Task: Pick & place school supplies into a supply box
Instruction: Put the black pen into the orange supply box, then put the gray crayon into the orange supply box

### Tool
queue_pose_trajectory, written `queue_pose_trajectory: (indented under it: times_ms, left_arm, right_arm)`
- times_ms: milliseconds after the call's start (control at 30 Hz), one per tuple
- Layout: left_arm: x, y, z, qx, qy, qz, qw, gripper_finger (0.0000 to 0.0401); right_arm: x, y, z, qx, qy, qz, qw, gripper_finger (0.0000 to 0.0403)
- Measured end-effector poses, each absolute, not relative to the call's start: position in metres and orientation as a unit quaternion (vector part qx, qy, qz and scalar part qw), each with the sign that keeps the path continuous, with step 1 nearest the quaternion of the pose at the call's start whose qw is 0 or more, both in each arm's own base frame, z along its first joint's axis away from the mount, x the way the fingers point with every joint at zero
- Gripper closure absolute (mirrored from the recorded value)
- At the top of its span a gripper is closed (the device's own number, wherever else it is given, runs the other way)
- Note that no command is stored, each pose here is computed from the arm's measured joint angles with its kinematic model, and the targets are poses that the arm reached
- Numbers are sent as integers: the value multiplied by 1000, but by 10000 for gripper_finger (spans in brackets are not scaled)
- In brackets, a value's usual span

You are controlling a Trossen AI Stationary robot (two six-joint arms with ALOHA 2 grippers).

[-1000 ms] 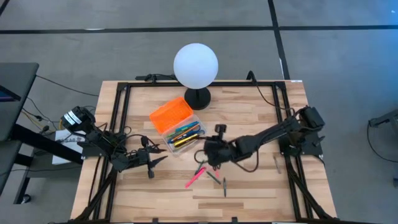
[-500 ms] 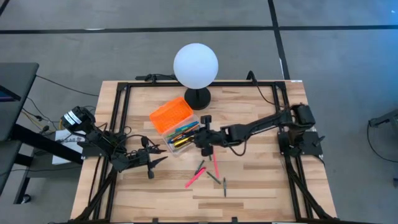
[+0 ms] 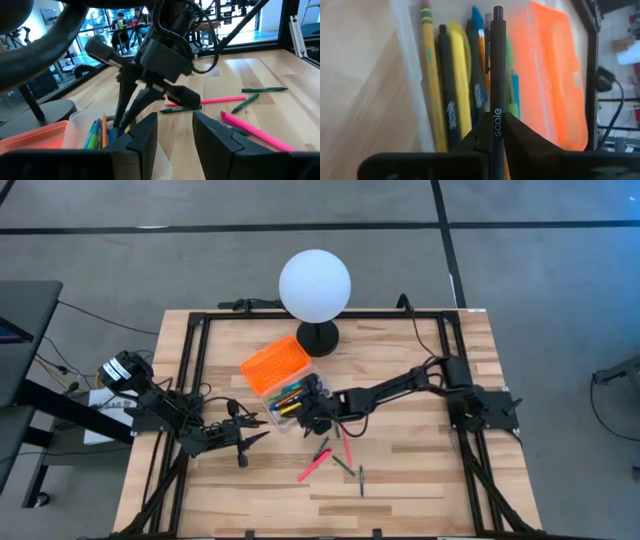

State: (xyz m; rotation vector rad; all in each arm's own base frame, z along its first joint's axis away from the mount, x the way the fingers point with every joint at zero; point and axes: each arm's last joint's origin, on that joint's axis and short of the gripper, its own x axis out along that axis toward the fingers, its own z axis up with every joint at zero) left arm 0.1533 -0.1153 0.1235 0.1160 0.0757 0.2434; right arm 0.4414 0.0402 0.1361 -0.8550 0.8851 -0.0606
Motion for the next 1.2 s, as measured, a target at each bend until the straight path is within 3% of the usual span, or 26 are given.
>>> queue_pose_trajectory:
  times_ms: [633,1200]
  left_arm:
    - [153,-115,123,58,38,121,990,283]
    - [153,-116,123,55,38,111,992,283]
  right_arm:
    - [449,39,133,-448,428,-51,783,363]
    - [446,51,139,-428,418,-90,796,291]
